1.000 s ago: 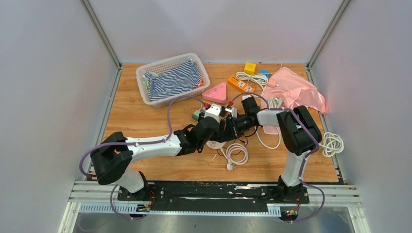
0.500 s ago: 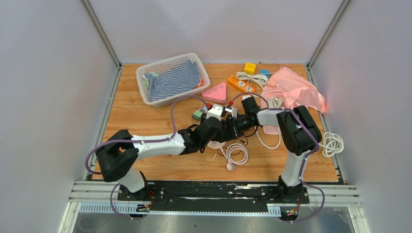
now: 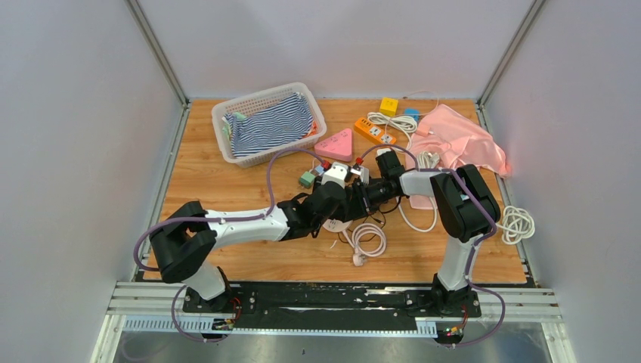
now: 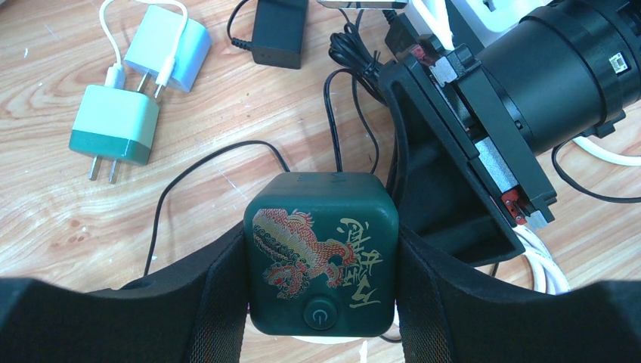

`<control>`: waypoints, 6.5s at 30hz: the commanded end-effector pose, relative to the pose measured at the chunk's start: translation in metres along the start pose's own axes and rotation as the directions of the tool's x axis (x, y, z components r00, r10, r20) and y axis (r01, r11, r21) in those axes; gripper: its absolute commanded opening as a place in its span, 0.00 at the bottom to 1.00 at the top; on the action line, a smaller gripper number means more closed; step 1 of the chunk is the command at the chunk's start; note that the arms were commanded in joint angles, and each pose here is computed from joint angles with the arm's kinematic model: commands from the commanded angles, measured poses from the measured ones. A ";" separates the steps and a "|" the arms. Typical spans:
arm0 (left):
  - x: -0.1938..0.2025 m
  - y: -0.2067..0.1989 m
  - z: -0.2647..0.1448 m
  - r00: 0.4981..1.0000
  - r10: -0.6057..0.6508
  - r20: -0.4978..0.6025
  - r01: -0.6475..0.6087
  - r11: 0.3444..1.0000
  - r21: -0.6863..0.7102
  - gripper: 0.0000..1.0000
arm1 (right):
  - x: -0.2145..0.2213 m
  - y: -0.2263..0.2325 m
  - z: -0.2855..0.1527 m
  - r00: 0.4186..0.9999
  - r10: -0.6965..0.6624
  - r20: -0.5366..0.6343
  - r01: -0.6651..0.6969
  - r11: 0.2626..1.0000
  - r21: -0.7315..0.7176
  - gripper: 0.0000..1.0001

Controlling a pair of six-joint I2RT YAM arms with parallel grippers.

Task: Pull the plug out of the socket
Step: Remove the plug from the socket.

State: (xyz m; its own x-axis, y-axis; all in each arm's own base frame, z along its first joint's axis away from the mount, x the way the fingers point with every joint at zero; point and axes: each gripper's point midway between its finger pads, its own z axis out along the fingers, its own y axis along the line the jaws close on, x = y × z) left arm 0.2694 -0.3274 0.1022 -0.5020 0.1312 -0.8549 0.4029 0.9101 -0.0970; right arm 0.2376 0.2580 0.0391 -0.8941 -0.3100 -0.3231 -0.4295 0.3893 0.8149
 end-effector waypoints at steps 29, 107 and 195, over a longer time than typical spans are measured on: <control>0.018 0.007 -0.001 0.988 -0.139 -0.069 0.141 0.990 0.030 0.00 | 0.013 -0.053 0.002 0.998 -0.051 -0.046 0.060 0.971 0.229 0.02; 0.028 0.021 -0.010 0.997 -0.074 0.007 0.073 0.992 0.098 0.00 | 0.003 -0.047 0.000 0.989 -0.133 -0.064 0.144 0.962 0.231 0.02; 0.027 0.033 -0.033 0.997 0.047 -0.053 -0.054 0.989 -0.140 0.00 | 0.008 -0.055 0.003 0.989 -0.119 -0.088 0.138 0.959 0.247 0.00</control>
State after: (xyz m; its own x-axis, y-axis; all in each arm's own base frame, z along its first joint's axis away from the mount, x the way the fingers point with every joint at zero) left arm 0.2471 -0.3053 0.1064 -0.5195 0.0810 -0.8506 0.3562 0.9254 -0.1294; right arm 0.2368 0.2698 0.0455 -0.8254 -0.3880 -0.4101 -0.5401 0.3313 0.7736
